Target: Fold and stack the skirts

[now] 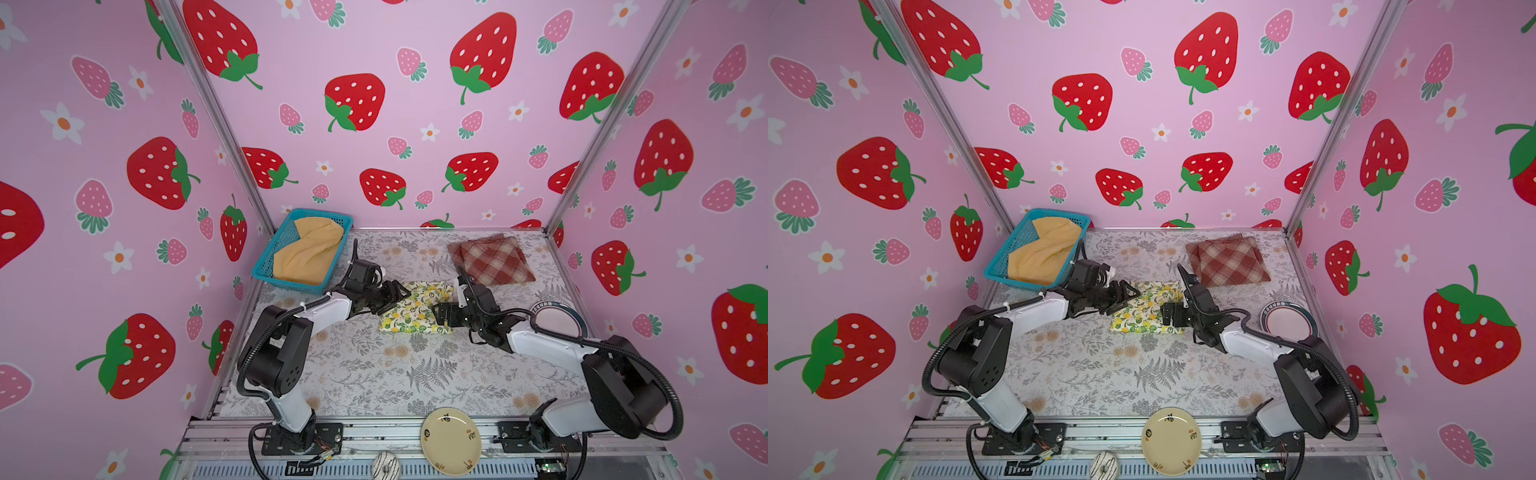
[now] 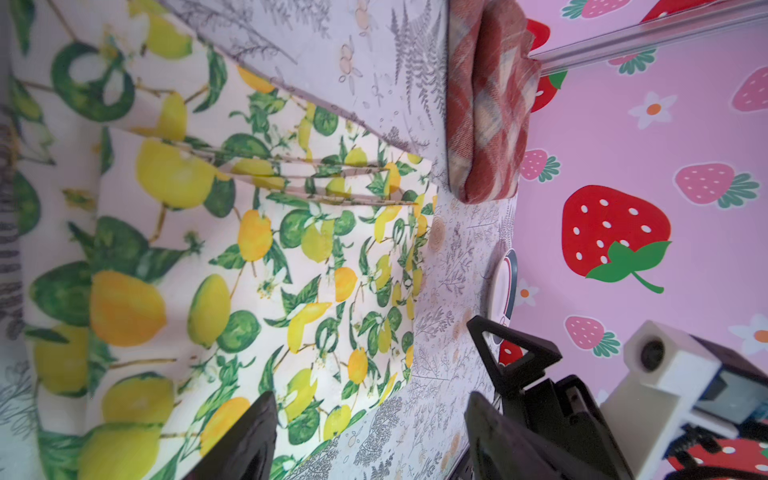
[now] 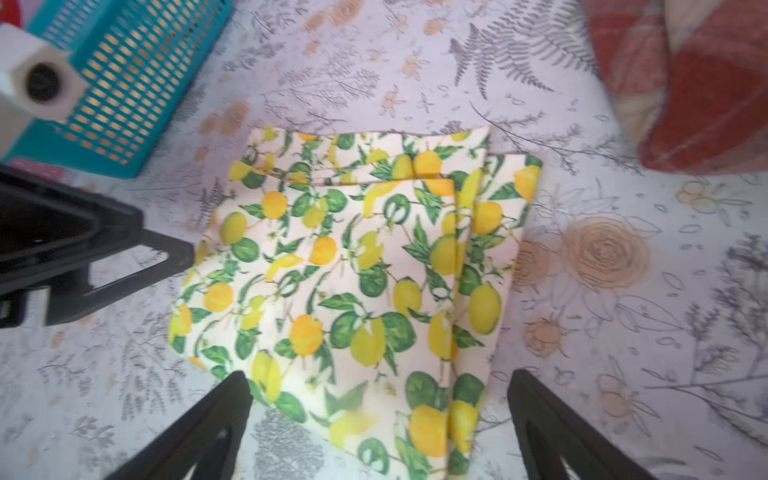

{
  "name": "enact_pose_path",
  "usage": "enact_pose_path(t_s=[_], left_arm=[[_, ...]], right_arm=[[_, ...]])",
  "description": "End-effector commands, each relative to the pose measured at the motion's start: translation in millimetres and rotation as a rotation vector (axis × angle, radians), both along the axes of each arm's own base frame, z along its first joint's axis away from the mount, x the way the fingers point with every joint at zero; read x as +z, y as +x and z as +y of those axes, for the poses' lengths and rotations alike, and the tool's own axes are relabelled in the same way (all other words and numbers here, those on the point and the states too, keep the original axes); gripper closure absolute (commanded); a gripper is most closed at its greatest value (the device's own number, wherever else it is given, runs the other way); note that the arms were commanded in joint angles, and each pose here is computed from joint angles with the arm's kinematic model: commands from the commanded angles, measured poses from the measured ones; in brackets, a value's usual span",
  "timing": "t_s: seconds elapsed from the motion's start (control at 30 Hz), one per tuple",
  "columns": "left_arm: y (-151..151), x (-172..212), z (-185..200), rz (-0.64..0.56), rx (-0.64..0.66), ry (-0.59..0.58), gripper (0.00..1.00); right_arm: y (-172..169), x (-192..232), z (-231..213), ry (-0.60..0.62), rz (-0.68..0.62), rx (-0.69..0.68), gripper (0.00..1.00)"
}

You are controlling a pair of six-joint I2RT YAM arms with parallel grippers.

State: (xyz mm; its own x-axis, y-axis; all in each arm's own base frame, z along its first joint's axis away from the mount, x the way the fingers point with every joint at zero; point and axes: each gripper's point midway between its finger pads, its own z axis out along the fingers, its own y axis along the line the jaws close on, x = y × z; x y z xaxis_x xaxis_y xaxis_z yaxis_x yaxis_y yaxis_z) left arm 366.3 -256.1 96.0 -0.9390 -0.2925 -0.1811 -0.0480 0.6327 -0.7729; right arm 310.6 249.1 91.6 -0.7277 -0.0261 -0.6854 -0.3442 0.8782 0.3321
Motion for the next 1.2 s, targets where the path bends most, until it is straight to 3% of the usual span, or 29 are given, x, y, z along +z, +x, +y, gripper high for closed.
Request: enact_pose_path(t_s=[0.0,0.27,0.6,0.87,1.03,1.17], left_arm=[[-4.3,-21.4,2.5,0.035,-0.009,0.021,0.27],[-6.0,-65.9,9.5,0.110,0.006,0.054,0.28],[-5.3,-68.6,11.0,0.111,0.004,0.060,0.28],[-3.3,-69.8,9.5,0.112,0.005,0.053,0.28],[-0.9,-70.0,7.5,0.114,0.005,0.045,0.28],[0.3,-70.2,7.4,0.116,0.011,0.041,0.28]], right_arm=[[8.9,-6.7,-6.5,-0.088,0.002,-0.002,0.00],[22.3,-29.1,-6.7,-0.143,0.050,-0.004,0.00],[36.7,-65.0,-11.9,-0.151,0.140,-0.036,0.00],[25.2,-79.6,13.5,-0.046,0.210,0.046,0.07],[16.9,-87.3,20.9,-0.042,0.238,0.068,0.16],[14.9,-92.9,19.6,-0.051,0.248,0.058,0.30]])
